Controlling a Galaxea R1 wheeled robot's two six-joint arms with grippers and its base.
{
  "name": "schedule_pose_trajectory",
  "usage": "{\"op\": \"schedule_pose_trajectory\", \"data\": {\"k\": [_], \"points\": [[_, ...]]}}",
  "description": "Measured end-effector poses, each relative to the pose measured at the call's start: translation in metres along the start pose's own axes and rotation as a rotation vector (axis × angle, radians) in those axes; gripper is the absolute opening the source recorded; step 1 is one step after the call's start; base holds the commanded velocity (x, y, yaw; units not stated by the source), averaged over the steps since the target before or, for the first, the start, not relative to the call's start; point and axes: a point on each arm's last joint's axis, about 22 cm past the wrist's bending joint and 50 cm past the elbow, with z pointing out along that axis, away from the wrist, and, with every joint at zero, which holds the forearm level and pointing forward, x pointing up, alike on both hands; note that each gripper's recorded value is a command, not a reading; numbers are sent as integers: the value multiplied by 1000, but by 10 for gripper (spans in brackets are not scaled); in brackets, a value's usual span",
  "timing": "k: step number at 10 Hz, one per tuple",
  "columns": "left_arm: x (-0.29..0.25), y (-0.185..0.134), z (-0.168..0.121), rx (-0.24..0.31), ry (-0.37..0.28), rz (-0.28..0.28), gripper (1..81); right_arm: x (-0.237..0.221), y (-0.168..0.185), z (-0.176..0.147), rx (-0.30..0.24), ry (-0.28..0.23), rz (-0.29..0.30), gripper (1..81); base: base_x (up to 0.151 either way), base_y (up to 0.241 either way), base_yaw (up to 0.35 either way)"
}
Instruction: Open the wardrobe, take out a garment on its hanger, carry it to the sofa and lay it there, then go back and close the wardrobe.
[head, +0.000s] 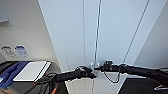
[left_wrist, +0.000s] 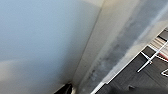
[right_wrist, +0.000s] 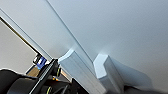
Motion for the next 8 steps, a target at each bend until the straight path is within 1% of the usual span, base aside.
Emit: {"op": "schedule_pose_trajectory", "data": {"k": [2,6,8], "points": [[-3,6,-3,-17,-7,11,811,-3,-2,-1,12,28,8,811,0,0,0],[-4,24,-21,-74,-8,66,811,-8,-5,-4,27,36,18,811,0,0,0],[-20,35,-32,-116,-14,86,811,-6,-4,-3,28,40,20,811,0,0,0]]}}
